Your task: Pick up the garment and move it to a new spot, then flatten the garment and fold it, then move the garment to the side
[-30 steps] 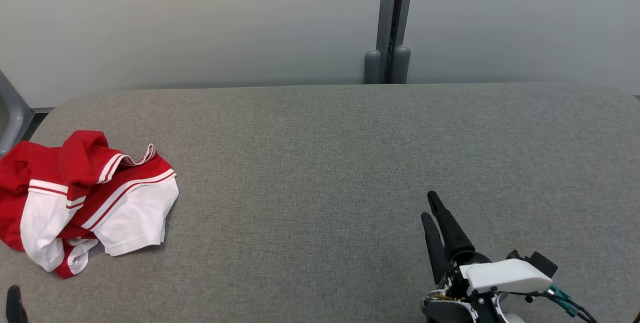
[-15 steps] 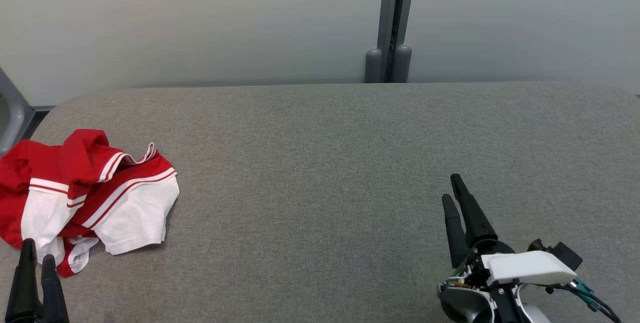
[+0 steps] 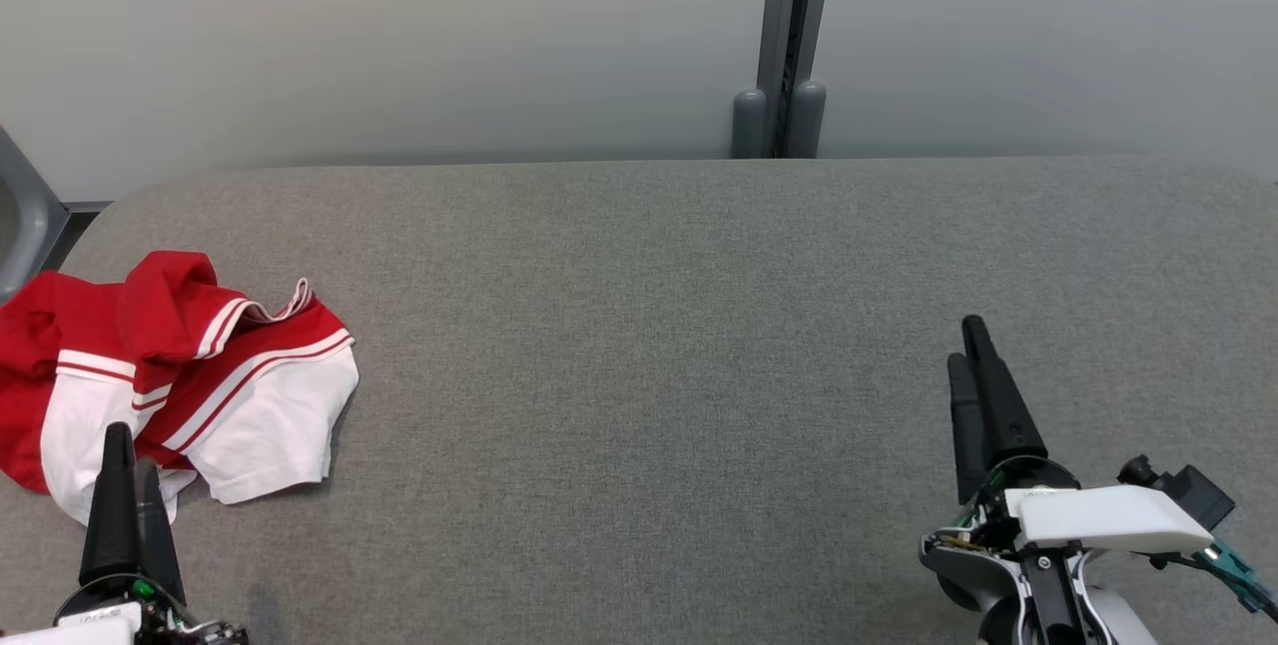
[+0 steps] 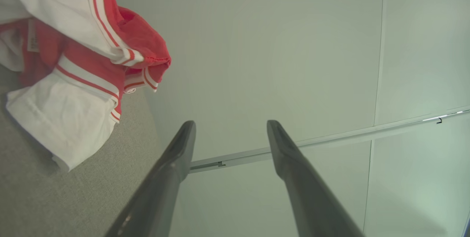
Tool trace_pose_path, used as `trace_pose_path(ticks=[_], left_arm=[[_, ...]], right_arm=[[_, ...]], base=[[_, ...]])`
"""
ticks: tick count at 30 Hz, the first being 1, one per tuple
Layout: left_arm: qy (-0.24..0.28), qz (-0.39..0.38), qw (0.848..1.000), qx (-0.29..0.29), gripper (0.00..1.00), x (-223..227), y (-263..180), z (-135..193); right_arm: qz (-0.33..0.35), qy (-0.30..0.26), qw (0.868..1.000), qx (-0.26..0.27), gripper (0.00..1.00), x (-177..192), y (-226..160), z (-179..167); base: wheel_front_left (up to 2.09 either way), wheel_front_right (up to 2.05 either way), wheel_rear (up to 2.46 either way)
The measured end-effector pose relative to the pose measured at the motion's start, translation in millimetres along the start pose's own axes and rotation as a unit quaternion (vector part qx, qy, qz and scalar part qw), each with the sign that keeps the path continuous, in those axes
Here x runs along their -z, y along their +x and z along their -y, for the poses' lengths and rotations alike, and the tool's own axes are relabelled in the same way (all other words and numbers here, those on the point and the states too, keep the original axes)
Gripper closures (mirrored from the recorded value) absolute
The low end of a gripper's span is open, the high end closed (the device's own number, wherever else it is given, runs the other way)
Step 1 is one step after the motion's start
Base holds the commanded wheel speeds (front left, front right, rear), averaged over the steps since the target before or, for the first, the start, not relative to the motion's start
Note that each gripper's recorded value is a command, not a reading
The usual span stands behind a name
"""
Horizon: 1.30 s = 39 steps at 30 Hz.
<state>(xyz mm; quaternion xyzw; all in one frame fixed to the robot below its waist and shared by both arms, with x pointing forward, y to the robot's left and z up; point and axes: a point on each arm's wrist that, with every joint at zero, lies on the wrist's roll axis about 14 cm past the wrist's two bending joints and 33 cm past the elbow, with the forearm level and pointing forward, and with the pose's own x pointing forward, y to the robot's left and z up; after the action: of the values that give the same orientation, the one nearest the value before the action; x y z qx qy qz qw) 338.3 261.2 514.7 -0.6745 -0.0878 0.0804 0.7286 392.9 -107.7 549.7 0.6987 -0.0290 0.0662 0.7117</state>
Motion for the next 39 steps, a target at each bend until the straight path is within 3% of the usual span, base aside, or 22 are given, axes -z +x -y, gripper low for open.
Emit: trace_pose_path(ticks=[11, 24, 29, 35, 39], left_arm=[[0.052, -0.004, 0.999, 0.009, 0.00, 13.7, 10.5, 4.5], [0.173, -0.018, 0.984, 0.031, 0.00, 31.6, 14.0, 12.1], [0.233, -0.018, 0.972, 0.037, 0.00, 33.7, 13.6, 12.0], [0.330, -0.020, 0.943, 0.047, 0.00, 37.2, 15.0, 11.3], [0.416, -0.023, 0.907, 0.061, 0.00, 44.5, 18.2, 16.7]], right_arm=[[0.027, -0.046, 0.998, -0.021, 0.00, -19.8, 4.3, -9.6], [0.038, -0.170, 0.984, -0.039, 0.00, -33.3, -2.4, -14.6], [0.040, -0.240, 0.969, -0.043, 0.00, -38.3, -4.5, -14.5], [0.040, -0.356, 0.933, -0.038, 0.00, -47.7, -8.3, -7.5], [0.037, -0.413, 0.909, -0.039, 0.00, -51.3, -9.1, -5.9]], base=[[0.00, 0.00, 0.00], [0.00, 0.00, 0.00], [0.00, 0.00, 0.00], [0.00, 0.00, 0.00], [0.00, 0.00, 0.00]])
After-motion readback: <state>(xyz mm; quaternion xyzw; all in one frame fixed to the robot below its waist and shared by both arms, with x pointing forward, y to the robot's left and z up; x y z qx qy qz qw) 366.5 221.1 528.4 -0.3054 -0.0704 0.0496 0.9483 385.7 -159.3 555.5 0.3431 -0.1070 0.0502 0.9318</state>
